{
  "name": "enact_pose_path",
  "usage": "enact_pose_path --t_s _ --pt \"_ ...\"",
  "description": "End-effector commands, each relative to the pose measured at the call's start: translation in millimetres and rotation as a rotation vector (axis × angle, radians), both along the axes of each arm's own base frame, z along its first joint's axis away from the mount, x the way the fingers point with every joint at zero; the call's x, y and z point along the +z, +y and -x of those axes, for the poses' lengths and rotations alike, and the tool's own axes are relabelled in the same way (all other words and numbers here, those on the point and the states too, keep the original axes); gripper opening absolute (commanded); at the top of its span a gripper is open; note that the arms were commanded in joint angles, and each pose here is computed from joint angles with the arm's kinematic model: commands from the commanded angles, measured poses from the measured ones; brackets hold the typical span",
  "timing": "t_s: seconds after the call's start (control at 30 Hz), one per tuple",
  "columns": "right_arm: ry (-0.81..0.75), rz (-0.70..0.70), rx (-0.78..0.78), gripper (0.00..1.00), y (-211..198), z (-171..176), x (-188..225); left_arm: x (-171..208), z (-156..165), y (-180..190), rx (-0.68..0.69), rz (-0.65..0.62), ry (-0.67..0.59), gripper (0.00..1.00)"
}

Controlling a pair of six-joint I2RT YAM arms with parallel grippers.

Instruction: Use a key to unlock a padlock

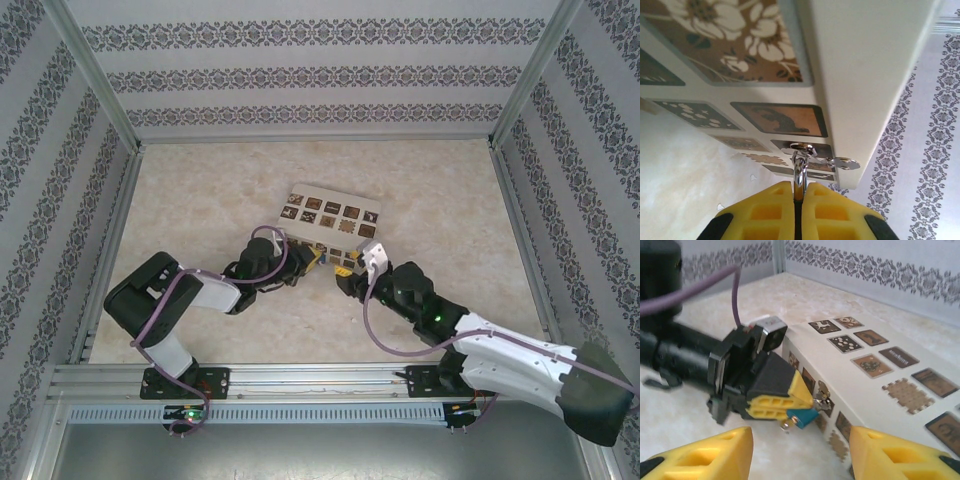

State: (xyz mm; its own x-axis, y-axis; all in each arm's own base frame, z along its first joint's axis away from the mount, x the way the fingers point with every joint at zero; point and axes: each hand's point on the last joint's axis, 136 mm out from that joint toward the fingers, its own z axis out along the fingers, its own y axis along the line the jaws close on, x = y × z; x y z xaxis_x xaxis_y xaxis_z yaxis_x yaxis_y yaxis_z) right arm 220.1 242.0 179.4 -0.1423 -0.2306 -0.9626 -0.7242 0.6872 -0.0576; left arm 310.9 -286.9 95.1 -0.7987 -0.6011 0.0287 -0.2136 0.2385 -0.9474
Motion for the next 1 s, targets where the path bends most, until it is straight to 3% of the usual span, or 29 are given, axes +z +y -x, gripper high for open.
enact_pose_path --t_s 0.0,0.37,0.77,0.97 --pt "-0.208 0.282 0.099 0.58 -3 6 -3 27 -1 -11 0.017 0.05 -0.048 0.0" --pt "-0.348 0.673 0.271 0.63 -2 5 -29 31 5 -19 0.052 0.048 -0.012 0.0" --pt "-0.328 0.722 0.329 0.6 15 -3 -46 38 6 -20 0.082 0.058 0.039 0.0" --pt "-0.308 0.706 0.341 0.51 27 -9 -49 41 6 -20 0.086 0.062 0.042 0.0"
